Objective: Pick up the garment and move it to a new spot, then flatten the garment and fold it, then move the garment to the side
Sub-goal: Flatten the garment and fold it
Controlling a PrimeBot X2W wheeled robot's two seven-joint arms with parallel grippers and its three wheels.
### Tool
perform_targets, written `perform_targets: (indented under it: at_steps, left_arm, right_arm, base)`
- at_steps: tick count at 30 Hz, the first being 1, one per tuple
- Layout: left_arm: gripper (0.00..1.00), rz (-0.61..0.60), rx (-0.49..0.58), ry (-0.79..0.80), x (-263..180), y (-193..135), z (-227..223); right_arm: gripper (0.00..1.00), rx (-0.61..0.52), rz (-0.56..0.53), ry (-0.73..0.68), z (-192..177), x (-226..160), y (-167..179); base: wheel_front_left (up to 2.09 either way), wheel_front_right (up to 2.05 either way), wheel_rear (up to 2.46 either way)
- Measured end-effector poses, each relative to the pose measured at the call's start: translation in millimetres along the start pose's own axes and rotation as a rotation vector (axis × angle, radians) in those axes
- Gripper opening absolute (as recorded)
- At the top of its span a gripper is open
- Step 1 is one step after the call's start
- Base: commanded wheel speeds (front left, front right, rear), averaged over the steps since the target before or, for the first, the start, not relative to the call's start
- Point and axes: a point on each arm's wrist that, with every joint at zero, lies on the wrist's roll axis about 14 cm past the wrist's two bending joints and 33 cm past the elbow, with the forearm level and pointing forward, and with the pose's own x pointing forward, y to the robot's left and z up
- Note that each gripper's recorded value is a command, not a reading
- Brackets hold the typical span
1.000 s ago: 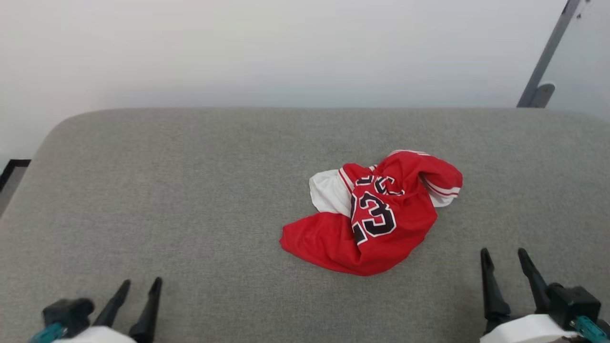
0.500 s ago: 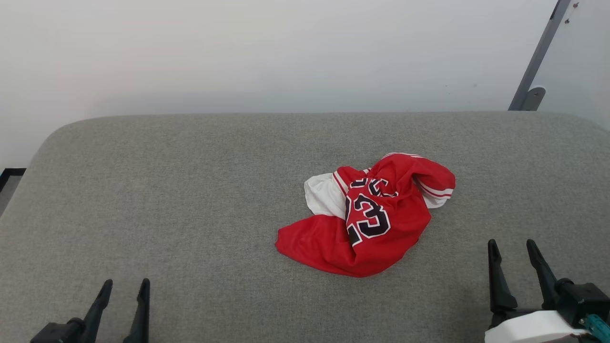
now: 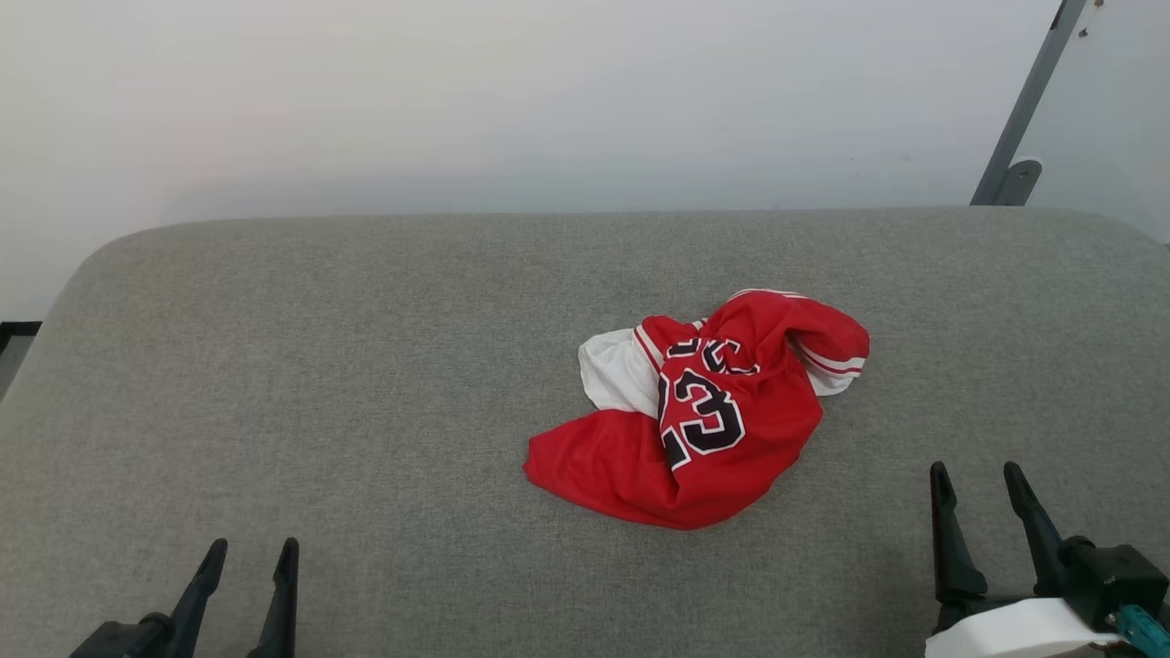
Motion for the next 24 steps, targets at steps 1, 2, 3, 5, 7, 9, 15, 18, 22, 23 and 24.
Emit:
perform_targets:
  at_steps: [1, 2, 3, 5, 7, 9, 15, 18, 22, 23, 24]
  left_arm:
    - [1.0, -0.002, 0.0, 0.001, 0.3, -0.4, -0.1]
    - [1.0, -0.005, -0.001, 0.002, 0.8, -1.5, -0.6]
    - [1.0, -0.015, -0.004, 0.005, 1.8, -4.0, -1.1]
    - [1.0, -0.072, -0.009, -0.004, 13.1, -16.5, 4.1]
    - [1.0, -0.134, 0.011, -0.037, 29.5, -27.2, 18.8]
    - [1.0, -0.214, 0.053, -0.077, 49.6, -40.0, 38.1]
    - [1.0, -0.455, 0.122, -0.065, 113.0, -82.5, 68.3]
    - [1.0, -0.538, 0.091, 0.083, 145.2, -100.7, 61.5]
    - [1.0, -0.603, 0.011, 0.389, 174.5, -115.0, 29.8]
    - [1.0, -0.612, -0.017, 0.476, 179.7, -117.4, 20.8]
    - [1.0, -0.628, -0.019, 0.56, 181.7, -119.6, 9.8]
  right_arm:
    - [1.0, 0.002, -0.001, 0.001, -0.3, 0.0, -0.2]
    - [1.0, 0.002, -0.002, 0.002, -0.6, 0.0, -0.4]
    - [1.0, 0.003, -0.002, 0.003, -1.1, 0.0, -0.5]
    - [1.0, 0.01, -0.006, 0.006, -2.3, 1.1, -1.2]
    - [1.0, 0.016, -0.005, 0.008, -3.0, 2.9, -0.4]
    - [1.0, 0.022, -0.002, 0.007, -3.2, 6.5, 1.0]
    - [1.0, 0.053, -0.01, 0.01, -6.0, 20.4, -0.3]
    - [1.0, 0.074, -0.019, 0.003, -5.7, 31.7, -2.5]
    - [1.0, 0.103, -0.06, 0.031, -16.9, 34.6, -14.8]
    - [1.0, 0.111, -0.072, 0.036, -19.1, 34.6, -18.2]
    - [1.0, 0.118, -0.086, 0.044, -22.0, 33.8, -22.0]
  base:
    - [0.0, 0.0, 0.0]
    - [0.0, 0.0, 0.0]
    - [0.0, 0.0, 0.0]
    - [0.0, 0.0, 0.0]
    - [0.0, 0.0, 0.0]
    - [0.0, 0.0, 0.0]
    - [0.0, 0.0, 0.0]
    - [0.0, 0.0, 0.0]
    - [0.0, 0.0, 0.0]
    - [0.0, 0.0, 0.0]
    - [0.0, 0.0, 0.0]
